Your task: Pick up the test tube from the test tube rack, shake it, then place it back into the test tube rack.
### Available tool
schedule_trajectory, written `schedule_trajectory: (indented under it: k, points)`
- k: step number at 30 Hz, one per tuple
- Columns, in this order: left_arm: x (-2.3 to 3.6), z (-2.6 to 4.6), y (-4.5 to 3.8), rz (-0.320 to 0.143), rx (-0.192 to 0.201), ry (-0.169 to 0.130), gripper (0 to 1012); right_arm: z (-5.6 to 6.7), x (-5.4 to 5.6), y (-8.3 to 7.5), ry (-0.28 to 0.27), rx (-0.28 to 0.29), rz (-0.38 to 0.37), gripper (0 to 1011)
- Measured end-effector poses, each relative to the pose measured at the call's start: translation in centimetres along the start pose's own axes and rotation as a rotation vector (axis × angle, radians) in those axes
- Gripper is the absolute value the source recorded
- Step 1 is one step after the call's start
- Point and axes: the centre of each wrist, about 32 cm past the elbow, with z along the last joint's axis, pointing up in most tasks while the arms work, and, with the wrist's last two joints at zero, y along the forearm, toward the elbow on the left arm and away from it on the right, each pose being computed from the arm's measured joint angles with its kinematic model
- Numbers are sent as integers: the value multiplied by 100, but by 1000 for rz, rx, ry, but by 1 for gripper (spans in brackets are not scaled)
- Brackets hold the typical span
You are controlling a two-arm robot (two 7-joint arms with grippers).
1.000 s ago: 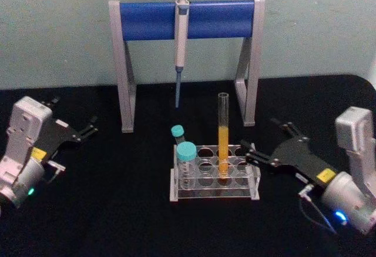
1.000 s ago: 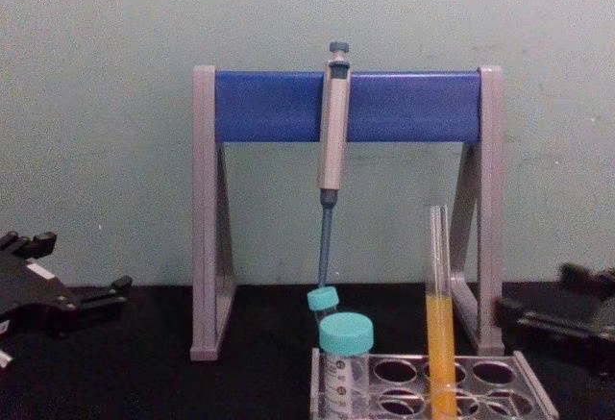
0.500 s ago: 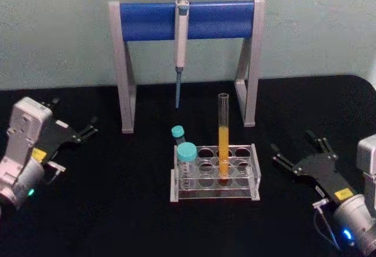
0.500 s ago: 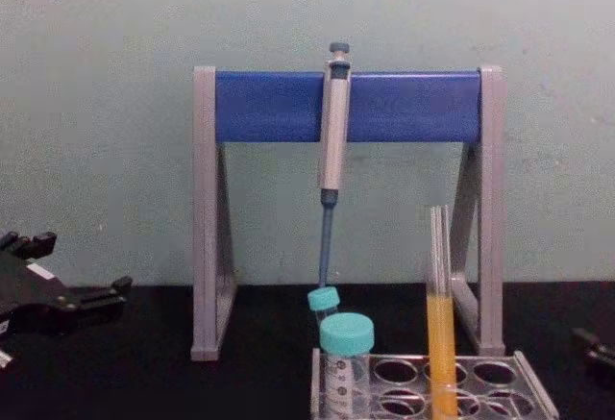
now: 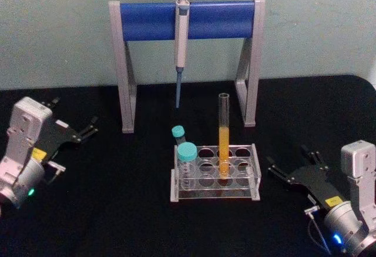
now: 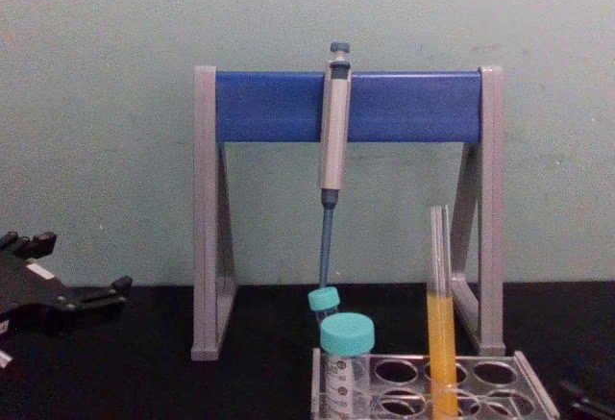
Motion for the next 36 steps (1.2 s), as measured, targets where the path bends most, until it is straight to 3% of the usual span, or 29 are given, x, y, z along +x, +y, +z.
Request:
schedule_trajectory:
  k: [36]
  points:
    - [0, 0, 0, 0, 0, 0, 1001, 8, 1, -8, -2, 2, 3, 1000]
